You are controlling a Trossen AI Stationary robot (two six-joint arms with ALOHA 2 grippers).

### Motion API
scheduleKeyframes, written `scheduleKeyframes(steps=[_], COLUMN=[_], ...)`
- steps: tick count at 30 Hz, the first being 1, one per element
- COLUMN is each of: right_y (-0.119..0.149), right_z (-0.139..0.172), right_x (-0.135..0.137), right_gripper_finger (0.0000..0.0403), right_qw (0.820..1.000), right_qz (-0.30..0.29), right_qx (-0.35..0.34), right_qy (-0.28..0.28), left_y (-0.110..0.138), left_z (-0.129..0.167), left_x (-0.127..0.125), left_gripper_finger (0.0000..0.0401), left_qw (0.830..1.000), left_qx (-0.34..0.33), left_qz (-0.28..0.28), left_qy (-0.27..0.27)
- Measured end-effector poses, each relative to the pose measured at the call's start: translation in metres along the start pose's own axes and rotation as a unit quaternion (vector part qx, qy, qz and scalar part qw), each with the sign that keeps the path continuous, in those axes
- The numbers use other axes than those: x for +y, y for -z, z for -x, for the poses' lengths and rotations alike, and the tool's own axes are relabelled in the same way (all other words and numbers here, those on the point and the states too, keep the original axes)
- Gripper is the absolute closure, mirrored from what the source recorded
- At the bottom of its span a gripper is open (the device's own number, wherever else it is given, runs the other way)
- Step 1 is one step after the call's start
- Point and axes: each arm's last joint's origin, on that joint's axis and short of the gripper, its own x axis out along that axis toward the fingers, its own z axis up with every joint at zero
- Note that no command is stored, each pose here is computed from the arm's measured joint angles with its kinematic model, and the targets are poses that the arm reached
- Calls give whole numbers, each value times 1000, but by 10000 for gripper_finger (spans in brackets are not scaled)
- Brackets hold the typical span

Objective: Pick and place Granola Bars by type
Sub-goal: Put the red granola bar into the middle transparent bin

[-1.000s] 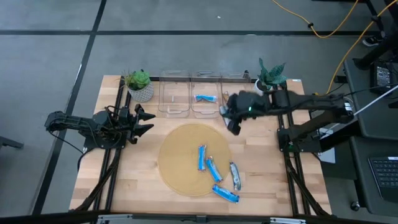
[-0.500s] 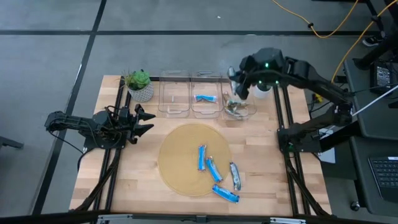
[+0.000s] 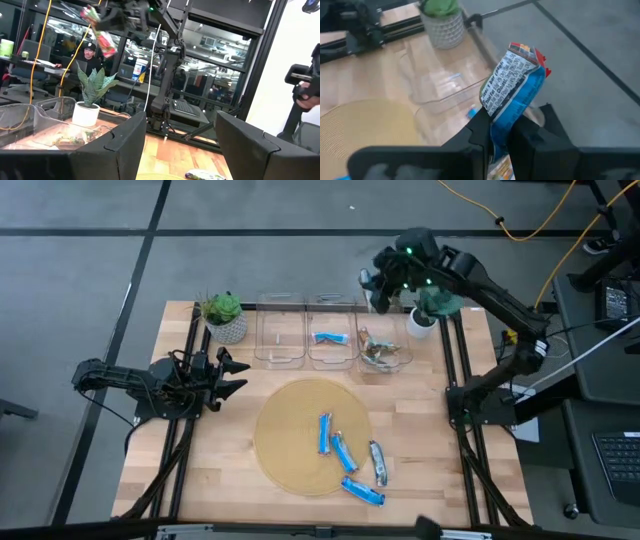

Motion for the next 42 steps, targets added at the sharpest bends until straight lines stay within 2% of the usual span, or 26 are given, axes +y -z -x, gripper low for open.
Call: scheduleKeyframes(steps=[8, 13, 28, 42], right_y=[-28, -29, 5, 40], right_z=[-28, -62, -167, -237], right_x=[-34, -45, -57, -35], right_gripper_finger=[348, 348, 348, 348], right_qw=[999, 999, 988, 972], right_qz=[11, 13, 29, 39], right_qx=[23, 51, 147, 221], right_qy=[26, 11, -38, -73], left_y=[0, 0, 0, 0], left_z=[0, 0, 0, 0], left_x=[0, 0, 0, 0], left_gripper_finger=[175, 175, 175, 175], left_qw=[1000, 1000, 1000, 1000], left_qx=[0, 0, 0, 1], left_qz=[0, 0, 0, 0], left_qy=[0, 0, 0, 0])
